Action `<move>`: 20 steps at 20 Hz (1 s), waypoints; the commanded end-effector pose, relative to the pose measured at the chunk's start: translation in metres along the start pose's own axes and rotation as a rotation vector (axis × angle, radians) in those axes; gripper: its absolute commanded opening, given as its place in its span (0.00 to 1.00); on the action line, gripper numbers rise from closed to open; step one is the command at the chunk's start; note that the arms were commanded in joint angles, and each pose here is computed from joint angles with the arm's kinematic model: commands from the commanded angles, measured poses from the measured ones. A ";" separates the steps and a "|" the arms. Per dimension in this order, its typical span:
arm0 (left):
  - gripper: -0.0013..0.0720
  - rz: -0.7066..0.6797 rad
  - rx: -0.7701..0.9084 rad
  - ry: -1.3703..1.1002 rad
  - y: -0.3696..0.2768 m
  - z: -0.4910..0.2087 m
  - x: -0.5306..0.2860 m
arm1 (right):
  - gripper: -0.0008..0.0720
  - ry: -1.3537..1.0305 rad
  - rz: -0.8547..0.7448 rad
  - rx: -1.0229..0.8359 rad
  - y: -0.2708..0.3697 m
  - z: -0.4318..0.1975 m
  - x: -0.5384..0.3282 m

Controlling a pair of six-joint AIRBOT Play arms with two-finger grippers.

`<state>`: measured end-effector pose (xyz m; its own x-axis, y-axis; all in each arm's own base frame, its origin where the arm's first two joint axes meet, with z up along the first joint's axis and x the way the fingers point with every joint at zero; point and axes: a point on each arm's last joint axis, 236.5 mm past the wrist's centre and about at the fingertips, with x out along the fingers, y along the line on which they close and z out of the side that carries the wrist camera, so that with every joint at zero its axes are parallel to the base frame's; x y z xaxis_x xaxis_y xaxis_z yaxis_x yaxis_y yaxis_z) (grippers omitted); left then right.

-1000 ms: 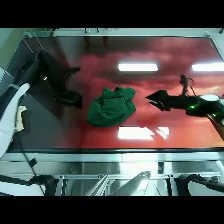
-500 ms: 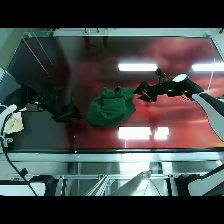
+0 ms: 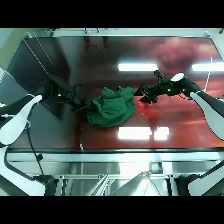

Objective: Fold the shirts.

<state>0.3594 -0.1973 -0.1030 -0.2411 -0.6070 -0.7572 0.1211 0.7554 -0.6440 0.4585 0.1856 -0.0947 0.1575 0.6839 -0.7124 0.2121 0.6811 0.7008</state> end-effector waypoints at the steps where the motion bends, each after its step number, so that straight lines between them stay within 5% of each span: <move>1: 0.07 -0.021 0.071 -0.007 -0.027 0.018 0.003 | 0.71 -0.006 0.007 0.012 -0.001 0.003 -0.002; 10: 0.06 -0.032 0.029 -0.021 -0.012 0.019 -0.012 | 0.68 -0.037 0.246 0.139 0.034 0.014 0.046; 13: 0.06 -0.035 0.014 -0.021 -0.010 0.019 -0.015 | 0.13 -0.090 0.321 0.078 0.055 0.025 0.043; 14: 0.06 -0.036 0.009 -0.025 -0.008 0.019 -0.017 | 0.04 -0.100 0.353 0.055 0.063 0.028 0.038; 20: 0.06 -0.051 0.134 -0.126 -0.045 0.008 -0.109 | 0.04 -0.148 0.565 -0.301 0.162 0.004 -0.110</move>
<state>0.3847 -0.1831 -0.0456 -0.1961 -0.6564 -0.7285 0.1679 0.7094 -0.6845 0.5006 0.2321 0.0062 0.3211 0.8864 -0.3335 -0.0070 0.3544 0.9351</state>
